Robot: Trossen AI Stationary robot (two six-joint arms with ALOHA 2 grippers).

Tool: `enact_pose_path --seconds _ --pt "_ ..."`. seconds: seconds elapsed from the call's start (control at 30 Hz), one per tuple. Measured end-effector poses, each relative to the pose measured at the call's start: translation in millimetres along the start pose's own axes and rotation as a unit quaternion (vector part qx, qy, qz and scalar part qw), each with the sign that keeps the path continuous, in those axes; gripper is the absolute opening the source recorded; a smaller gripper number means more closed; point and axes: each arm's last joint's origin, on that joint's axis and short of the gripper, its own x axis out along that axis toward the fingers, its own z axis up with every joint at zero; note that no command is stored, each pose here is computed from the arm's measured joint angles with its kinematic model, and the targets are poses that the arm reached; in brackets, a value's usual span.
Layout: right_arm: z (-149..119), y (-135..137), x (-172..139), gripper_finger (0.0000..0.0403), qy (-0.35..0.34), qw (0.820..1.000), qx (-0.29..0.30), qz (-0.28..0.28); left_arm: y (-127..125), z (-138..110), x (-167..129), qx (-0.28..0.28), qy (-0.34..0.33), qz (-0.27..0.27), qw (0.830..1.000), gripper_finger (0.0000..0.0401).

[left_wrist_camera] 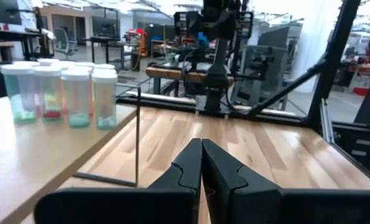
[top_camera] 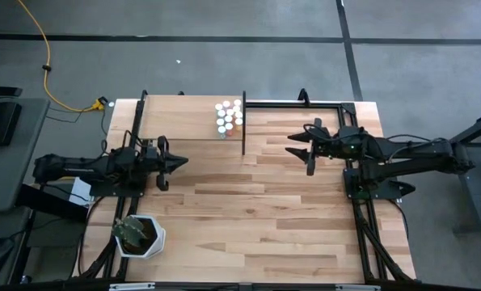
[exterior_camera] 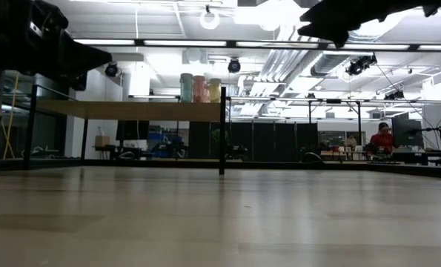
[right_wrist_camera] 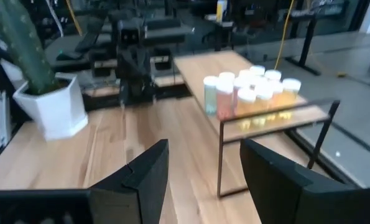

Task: Pick and place medicine bottles onto shelf by color
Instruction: Return to Home Position

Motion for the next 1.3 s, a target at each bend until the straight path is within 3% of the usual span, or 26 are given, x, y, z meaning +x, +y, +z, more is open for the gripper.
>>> enact_pose_path --seconds 0.17,0.43,0.6,0.77,0.93,1.3 --pt "-15.5 -1.8 -17.7 0.019 0.04 0.999 0.011 0.019 -1.9 -3.0 -0.3 0.007 0.014 0.004 1.0 0.0" --pt "-69.8 -9.9 -50.3 0.019 0.024 0.999 0.041 0.014 -1.7 -4.4 -0.4 -0.014 0.021 0.01 1.0 0.0" --pt "-77.3 -16.1 -73.8 0.019 -0.035 0.998 0.059 0.007 -1.7 -4.5 -0.4 -0.014 0.021 0.01 1.0 0.0" --pt "-86.6 -14.8 -79.5 0.019 -0.137 0.984 0.098 0.053 -1.7 -4.5 -0.4 -0.014 0.021 0.01 1.0 0.0" --pt "-121.1 -9.8 -64.7 0.019 -0.16 0.98 0.08 0.085 -1.7 -4.5 -0.4 -0.014 0.021 0.01 1.0 0.0" --pt "-135.1 -11.2 -59.8 0.019 -0.092 0.996 -0.007 -0.003 -1.7 -4.9 -0.3 -0.013 0.024 0.01 1.0 0.0"
